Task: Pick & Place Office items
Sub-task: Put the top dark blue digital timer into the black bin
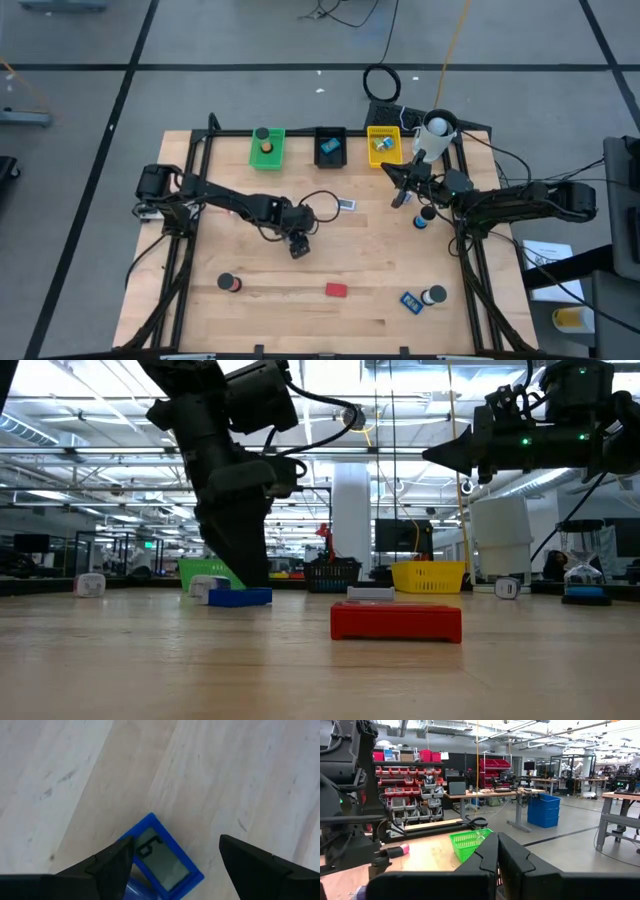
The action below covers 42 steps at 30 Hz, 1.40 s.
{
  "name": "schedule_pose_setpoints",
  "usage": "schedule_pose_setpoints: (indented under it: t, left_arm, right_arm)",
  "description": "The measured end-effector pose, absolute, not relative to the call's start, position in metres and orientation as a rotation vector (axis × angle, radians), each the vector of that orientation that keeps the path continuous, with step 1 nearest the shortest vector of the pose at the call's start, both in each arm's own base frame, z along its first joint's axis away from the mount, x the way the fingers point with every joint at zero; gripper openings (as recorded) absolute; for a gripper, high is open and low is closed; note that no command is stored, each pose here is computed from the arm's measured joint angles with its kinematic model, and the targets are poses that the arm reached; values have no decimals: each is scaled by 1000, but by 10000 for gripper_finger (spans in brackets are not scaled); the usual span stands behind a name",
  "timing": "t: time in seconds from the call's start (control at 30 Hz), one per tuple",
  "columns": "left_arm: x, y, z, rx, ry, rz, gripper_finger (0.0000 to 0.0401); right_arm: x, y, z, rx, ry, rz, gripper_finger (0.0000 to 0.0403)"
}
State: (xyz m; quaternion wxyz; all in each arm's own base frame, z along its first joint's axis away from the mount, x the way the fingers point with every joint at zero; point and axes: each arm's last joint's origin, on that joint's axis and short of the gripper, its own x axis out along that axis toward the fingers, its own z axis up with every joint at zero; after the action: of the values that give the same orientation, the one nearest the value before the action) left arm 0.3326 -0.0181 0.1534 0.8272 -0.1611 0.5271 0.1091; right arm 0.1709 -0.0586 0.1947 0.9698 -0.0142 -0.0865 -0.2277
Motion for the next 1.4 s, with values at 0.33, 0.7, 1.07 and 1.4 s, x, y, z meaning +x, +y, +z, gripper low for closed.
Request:
schedule_pose_setpoints:
  t: [0.33,0.7,1.07,1.4]
  left_arm:
    - [330,-25,152,-312,1140,236,294]
    - [339,-51,158,-226,1041,-34,294]
    - [335,-54,165,-317,1127,235,294]
    - [340,-42,146,-347,1137,382,294]
  right_arm:
    - [171,-59,195,-29,-175,-460,1]
    - [171,-59,195,-29,-175,-460,1]
    - [171,-59,195,-29,-175,-460,1]
    - [171,-58,196,-26,-184,-458,1]
